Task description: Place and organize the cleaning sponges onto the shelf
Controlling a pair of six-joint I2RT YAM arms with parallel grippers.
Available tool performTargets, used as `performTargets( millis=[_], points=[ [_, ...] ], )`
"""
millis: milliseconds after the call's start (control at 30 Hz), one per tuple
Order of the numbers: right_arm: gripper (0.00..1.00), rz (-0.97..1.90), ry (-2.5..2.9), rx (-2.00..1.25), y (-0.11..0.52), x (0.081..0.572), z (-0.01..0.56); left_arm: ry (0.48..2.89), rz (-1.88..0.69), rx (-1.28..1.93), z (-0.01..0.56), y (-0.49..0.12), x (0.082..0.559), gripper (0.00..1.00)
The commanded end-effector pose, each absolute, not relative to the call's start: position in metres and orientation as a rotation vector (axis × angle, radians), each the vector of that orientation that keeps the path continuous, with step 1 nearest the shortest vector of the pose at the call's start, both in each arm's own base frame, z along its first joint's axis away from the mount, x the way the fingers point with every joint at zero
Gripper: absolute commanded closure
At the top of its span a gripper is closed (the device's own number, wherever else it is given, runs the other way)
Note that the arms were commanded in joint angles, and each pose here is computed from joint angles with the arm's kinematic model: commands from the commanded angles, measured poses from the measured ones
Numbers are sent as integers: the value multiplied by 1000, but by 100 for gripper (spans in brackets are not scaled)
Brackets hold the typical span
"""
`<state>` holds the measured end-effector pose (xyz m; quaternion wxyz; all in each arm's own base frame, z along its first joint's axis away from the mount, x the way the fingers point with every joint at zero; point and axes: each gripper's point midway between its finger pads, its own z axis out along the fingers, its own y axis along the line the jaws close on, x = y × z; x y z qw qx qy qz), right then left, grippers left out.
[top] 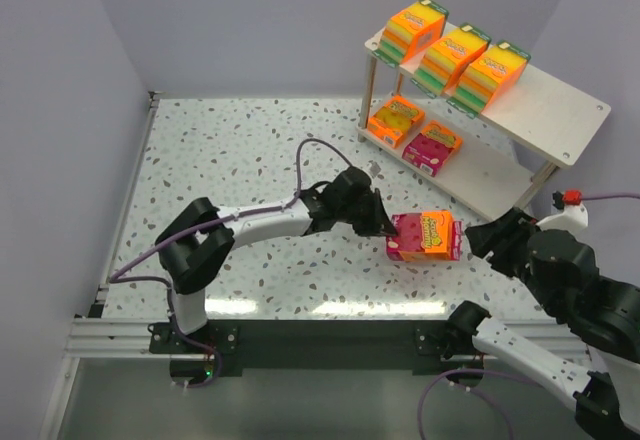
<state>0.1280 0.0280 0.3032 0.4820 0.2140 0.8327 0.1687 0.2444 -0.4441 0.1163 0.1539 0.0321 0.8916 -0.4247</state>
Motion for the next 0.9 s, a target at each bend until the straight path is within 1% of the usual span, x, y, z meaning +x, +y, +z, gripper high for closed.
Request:
performTargets(
  millis=[0, 67, 133, 233, 333, 400, 500, 600, 700, 867],
  points=[
    [39, 322, 2033, 548, 11, 124, 307, 2422, -1368, -188, 171, -476, 247, 100],
    [40, 318, 2033, 553, 9, 122, 308, 2356, -1350, -300, 186, -484, 258, 100],
    [40, 326, 2029, 560, 7, 120, 309, 2350, -1317, -436, 187, -491, 265, 100],
    [40, 330, 2025, 569, 5, 118, 309, 2410, -1289, -618, 175, -506, 276, 100],
    [40, 329, 2026, 569, 3, 116, 310, 2469, -1240, -723, 164, -526, 285, 100],
    [40, 325, 2026, 571, 1, 115, 310, 2457, -1239, -701, 167, -547, 293, 100],
    [40, 327, 2021, 571, 0, 113, 310, 2449, -1259, -762, 161, -567, 298, 100],
    [40, 318, 2023, 573, -2, 112, 309, 2416, -1272, -833, 162, -580, 304, 100],
    [40, 316, 2027, 573, -3, 111, 307, 2392, -1227, -899, 155, -585, 312, 100],
    [40, 304, 2045, 555, -2, 111, 302, 2315, -1353, -960, 157, -606, 322, 100]
  ],
)
